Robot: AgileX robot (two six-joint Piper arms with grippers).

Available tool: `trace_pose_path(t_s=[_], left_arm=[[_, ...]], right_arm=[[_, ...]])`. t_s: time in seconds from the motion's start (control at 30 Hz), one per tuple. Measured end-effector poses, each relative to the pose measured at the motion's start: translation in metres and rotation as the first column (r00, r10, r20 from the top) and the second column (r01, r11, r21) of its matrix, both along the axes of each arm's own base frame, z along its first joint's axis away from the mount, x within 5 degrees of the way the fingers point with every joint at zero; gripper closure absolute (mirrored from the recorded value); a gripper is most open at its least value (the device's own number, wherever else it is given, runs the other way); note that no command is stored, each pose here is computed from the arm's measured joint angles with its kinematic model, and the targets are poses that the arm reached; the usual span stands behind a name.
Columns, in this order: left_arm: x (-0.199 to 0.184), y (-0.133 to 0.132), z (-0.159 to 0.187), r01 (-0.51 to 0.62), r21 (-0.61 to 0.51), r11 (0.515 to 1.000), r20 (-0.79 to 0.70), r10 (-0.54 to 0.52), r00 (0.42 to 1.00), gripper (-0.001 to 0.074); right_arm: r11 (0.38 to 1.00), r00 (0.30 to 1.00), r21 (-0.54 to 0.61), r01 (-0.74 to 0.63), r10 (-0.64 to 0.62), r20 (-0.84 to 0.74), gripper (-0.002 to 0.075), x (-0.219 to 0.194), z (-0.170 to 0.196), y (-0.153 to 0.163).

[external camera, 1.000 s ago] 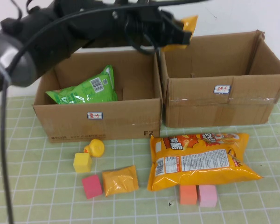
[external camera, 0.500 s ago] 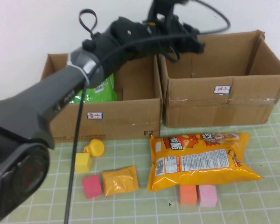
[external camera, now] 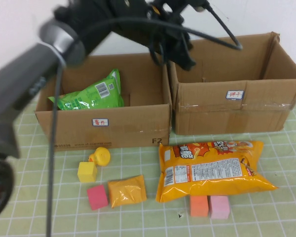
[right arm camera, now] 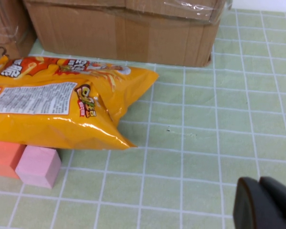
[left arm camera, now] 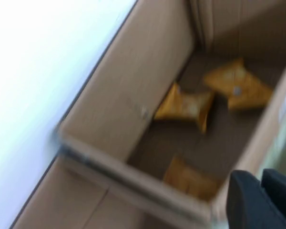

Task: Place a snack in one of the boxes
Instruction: Pick up the biscuit

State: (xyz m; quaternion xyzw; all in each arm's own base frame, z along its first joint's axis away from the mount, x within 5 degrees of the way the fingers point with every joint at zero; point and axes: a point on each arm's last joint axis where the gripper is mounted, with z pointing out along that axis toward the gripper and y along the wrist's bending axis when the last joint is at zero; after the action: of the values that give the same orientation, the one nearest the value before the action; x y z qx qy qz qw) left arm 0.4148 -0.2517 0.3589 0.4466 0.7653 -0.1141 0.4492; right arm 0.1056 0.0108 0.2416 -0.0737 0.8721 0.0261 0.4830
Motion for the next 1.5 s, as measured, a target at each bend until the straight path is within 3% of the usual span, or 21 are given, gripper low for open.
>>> trace_pose_path(t_s=[0.13,0.3,0.43,0.67,0.8,0.93,1.03,1.17,1.3,1.37,1.5], left_arm=[[-0.024,0.02,0.02,-0.001,0.153,0.988,-0.07,0.012,0.997,0.0724],[-0.044,0.034,0.009,0.037,0.295,0.955,-0.267,0.045,0.963,0.0734],[-0.048,0.037,-0.03,0.06,0.352,0.934,-0.392,0.089,0.916,0.0735],[-0.076,0.048,-0.127,0.178,0.46,0.87,-0.621,0.172,0.765,0.0735],[-0.094,0.044,-0.162,0.204,0.477,0.855,-0.642,0.18,0.746,0.0735],[-0.101,0.038,-0.179,0.199,0.481,0.854,-0.607,0.16,0.779,0.0729],[-0.098,0.036,-0.181,0.19,0.49,0.851,-0.554,0.136,0.821,0.0659],[-0.088,0.038,-0.184,0.175,0.53,0.83,-0.47,0.116,0.875,0.0447],[-0.083,0.038,-0.197,0.179,0.555,0.812,-0.456,0.117,0.882,0.0237],[-0.082,0.038,-0.205,0.185,0.568,0.802,-0.457,0.12,0.882,0.0179],[-0.077,0.04,-0.217,0.148,0.606,0.781,-0.437,0.172,0.883,0.0144]], right_arm=[[1.0,1.0,0.016,0.002,-0.002,0.0,0.0728,0.0,0.0,0.001],[1.0,1.0,0.03,0.004,-0.004,0.0,0.0728,0.0,0.0,0.001],[0.999,1.0,0.033,0.004,-0.004,0.0,0.0728,0.0,0.0,0.001],[0.999,1.0,0.034,0.003,-0.003,-0.001,0.0728,0.0,0.0,0.001],[0.999,1.0,0.034,0.003,-0.003,-0.001,0.0728,0.0,0.0,0.001],[0.999,1.0,0.034,0.003,-0.003,-0.001,0.0728,0.0,0.0,0.001],[0.999,1.0,0.034,0.003,-0.003,-0.001,0.0728,0.0,0.0,0.001],[0.999,1.0,0.034,0.003,-0.003,-0.001,0.0728,0.0,0.0,0.001],[0.999,1.0,0.034,0.003,-0.003,-0.001,0.0728,0.0,0.0,0.001],[0.999,1.0,0.034,0.003,-0.003,-0.001,0.0728,0.0,0.0,0.001],[0.999,1.0,0.036,0.004,-0.004,0.0,0.0728,0.0,0.0,0.001]])
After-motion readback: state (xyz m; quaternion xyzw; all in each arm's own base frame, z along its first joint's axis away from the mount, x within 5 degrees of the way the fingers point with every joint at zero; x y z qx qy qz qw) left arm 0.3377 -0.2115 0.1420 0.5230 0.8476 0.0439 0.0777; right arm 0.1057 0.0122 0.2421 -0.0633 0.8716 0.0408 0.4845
